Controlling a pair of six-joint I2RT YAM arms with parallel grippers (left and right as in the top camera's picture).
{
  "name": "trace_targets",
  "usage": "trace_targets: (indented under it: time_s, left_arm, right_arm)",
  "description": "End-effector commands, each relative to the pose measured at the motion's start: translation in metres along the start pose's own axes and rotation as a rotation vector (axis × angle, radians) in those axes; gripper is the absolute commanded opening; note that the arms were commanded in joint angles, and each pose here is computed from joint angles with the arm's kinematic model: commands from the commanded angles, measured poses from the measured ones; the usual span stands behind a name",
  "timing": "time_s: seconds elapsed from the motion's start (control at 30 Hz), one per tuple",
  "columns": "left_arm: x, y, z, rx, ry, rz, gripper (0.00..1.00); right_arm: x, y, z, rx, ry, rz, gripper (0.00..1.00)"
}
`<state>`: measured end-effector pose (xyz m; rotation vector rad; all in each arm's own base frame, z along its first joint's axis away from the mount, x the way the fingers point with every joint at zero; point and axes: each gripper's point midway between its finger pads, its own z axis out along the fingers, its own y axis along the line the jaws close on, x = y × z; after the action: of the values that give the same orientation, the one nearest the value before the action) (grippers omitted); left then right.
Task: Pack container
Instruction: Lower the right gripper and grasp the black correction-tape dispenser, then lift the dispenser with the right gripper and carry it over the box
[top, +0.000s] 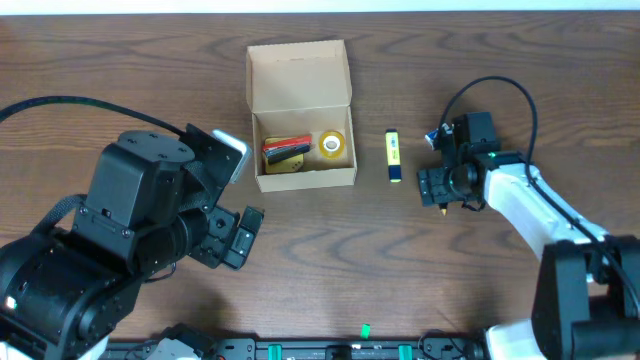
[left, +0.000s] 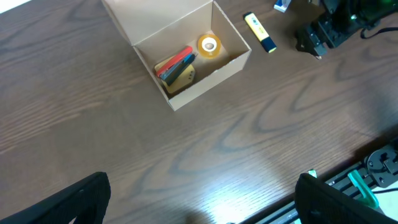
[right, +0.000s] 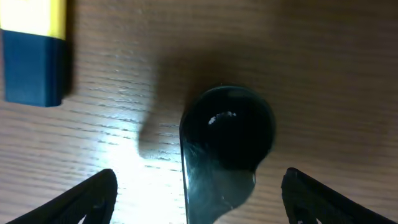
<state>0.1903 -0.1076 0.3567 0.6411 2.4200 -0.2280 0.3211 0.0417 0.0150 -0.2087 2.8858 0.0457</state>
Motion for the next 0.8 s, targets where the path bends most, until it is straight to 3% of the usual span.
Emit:
trace_targets:
  time_s: [0.0,0.5,0.63,0.77]
  left_arm:
    - [0.002,0.001,0.002,-0.006,0.011,0.0,0.95]
    - [0.002,0.001,0.002,-0.006,0.011,0.0,0.95]
    - [0.002,0.001,0.002,-0.006,0.011,0.0,0.95]
    - [0.002,0.001,0.002,-0.005,0.011,0.001,0.95]
  right_arm:
    - [-0.003,-0.001,0.006,-0.009,0.006,-0.007,0.84]
    - [-0.004,-0.002,0.029,-0.009,0.021,-0.006,0.65]
    - [-0.003,-0.003,0.03,-0.005,0.022,-0.006,0.45]
    - [-0.003,-0.002,0.03,-0.006,0.023,0.0,0.38]
